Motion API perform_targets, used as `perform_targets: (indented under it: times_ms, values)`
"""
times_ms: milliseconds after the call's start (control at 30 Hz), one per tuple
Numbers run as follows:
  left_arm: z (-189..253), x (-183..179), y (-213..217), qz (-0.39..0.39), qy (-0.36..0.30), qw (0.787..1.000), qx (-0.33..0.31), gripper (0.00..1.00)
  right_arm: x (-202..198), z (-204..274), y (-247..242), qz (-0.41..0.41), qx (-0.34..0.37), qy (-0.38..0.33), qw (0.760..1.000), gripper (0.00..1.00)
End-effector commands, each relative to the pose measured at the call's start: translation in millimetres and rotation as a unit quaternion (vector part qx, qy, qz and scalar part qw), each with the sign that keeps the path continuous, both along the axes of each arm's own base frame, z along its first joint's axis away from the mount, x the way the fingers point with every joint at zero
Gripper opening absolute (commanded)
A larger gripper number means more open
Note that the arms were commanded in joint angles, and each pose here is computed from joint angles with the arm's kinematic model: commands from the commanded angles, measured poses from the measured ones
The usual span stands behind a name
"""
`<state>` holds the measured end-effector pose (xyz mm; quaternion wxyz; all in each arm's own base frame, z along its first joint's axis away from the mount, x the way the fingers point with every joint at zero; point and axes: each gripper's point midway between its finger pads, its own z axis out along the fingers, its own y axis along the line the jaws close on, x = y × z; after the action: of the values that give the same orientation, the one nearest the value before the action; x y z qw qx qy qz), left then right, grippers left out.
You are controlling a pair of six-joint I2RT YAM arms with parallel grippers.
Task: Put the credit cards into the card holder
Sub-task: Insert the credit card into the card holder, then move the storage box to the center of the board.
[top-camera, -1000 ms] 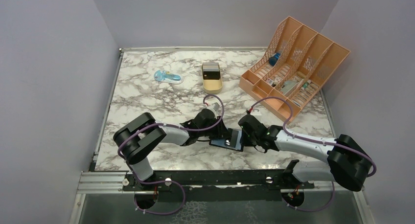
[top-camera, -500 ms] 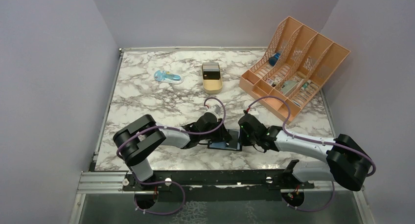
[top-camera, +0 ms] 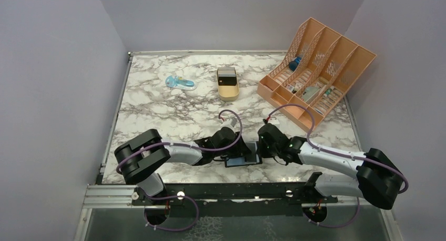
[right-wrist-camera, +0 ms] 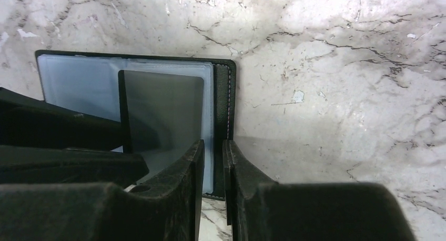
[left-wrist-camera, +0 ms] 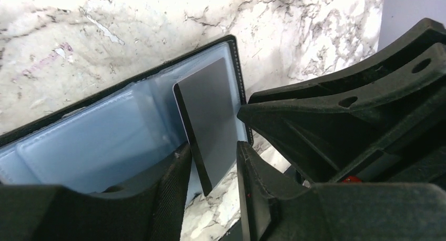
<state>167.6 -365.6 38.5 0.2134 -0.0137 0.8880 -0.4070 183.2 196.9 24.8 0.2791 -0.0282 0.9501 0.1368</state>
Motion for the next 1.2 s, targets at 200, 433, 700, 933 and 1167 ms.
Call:
perform_targets:
  times_ms: [200, 433, 700, 933, 1167]
  values:
    - [29, 15, 26, 0.038, -0.046, 0.996, 0.066, 0.43, 6, 43, 6, -0.010, 0.037, -0.030, 0.999, 0.24]
    - [58, 35, 41, 0.029, -0.115, 0.987, 0.107, 0.48, 9, 56, 21, -0.002, 0.065, -0.028, 0.997, 0.33]
    - [121, 121, 81, -0.038, -0.263, 0.932, 0.246, 0.51, 12, 72, 22, 0.000, 0.072, -0.041, 0.997, 0.46]
    - [163, 194, 95, -0.139, -0.359, 0.869, 0.311, 0.56, 11, 80, 23, 0.009, 0.088, -0.052, 0.995, 0.46]
    - [143, 280, 111, -0.159, -0.376, 0.834, 0.370, 0.55, 14, 83, 23, 0.021, 0.071, -0.058, 0.996, 0.46]
